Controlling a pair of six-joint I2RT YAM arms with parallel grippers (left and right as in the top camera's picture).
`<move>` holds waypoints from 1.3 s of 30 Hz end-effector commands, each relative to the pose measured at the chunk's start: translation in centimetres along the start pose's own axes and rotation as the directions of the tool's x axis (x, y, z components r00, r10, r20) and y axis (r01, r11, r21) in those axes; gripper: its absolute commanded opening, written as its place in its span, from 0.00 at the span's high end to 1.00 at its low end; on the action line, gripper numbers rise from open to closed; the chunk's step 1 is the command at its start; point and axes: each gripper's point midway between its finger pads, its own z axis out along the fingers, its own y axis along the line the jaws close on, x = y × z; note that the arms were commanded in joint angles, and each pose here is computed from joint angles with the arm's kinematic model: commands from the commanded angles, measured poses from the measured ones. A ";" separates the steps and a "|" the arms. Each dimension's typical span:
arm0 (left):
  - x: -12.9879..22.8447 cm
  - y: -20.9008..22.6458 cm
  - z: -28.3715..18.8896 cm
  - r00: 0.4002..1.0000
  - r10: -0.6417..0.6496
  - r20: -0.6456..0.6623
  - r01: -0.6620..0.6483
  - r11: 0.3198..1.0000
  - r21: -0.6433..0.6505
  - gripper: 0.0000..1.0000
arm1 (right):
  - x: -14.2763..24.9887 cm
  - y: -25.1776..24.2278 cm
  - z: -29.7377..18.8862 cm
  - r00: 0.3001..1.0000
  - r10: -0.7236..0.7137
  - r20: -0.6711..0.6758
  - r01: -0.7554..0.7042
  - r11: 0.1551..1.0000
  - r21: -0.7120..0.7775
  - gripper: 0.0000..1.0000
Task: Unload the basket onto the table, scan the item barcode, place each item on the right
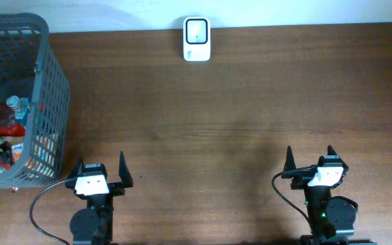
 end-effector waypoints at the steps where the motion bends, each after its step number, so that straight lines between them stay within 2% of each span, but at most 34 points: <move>1: 0.1 -0.1 0.0 1.000 0.016 0.000 -0.016 1.000 0.008 0.01 | 0.3 -0.4 0.0 1.000 0.000 -0.006 0.000 1.000 0.023 0.01; 35: 0.1 -0.1 0.0 1.000 0.015 0.000 -0.015 1.000 0.008 0.01 | 0.3 -0.4 0.0 1.000 0.000 -0.006 0.000 1.000 0.023 0.01; 39: -0.1 0.9 0.0 1.000 0.015 0.006 -0.014 0.999 -0.049 0.01 | 0.3 -0.4 0.0 1.000 0.001 -0.006 -0.001 1.000 0.023 0.02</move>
